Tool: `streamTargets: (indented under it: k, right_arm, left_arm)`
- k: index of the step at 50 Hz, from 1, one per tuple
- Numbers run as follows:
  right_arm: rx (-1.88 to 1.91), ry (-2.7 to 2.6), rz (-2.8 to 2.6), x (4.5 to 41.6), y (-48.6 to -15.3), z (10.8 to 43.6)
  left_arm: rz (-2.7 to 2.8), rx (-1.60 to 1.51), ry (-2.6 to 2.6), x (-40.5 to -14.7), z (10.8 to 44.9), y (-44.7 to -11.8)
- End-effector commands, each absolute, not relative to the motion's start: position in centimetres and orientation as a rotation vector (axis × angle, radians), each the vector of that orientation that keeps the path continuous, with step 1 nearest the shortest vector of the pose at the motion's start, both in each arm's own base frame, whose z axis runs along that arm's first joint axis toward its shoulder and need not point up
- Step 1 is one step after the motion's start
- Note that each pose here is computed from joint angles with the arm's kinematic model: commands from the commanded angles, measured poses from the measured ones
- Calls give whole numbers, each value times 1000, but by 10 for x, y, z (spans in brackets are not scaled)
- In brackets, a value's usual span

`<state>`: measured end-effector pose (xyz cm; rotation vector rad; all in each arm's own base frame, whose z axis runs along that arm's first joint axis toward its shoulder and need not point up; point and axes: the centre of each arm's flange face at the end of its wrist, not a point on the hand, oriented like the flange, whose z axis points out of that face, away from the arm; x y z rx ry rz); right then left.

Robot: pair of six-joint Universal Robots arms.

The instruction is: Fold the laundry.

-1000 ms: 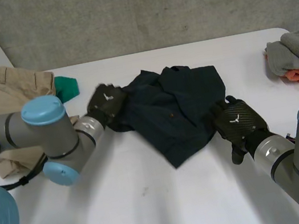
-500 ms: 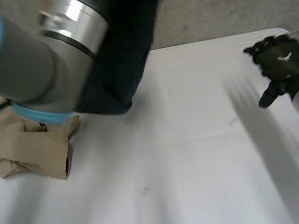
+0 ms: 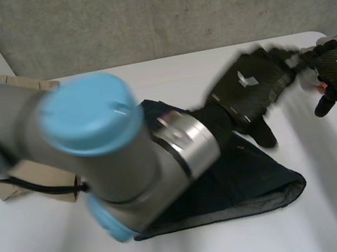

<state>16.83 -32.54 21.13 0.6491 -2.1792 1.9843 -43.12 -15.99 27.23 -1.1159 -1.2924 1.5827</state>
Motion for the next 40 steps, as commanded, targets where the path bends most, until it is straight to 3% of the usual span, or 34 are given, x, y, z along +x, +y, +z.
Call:
streamTargets:
  k: [1, 5, 9, 17, 33, 40]
  right_arm:
    - [741, -2285, 1965, 188, -298, 220]
    - [888, -2403, 1881, 207, -269, 215]
    - [1030, -2502, 1799, 224, -238, 202]
    - [1200, -2479, 1861, 252, -199, 182]
    - [896, -2682, 1851, 291, -181, 131]
    - [857, -2631, 1959, 301, -195, 145]
  left_arm:
    - [1854, -964, -1372, -374, 308, -211]
    - [1890, -934, -1526, -346, 289, -249]
    - [1855, -979, -1725, -320, 248, -296]
    - [1779, -1116, -1891, -300, 190, -349]
    - [1808, -1237, -1757, -324, 133, -385]
    - [1871, -1207, -1792, -329, 139, -388]
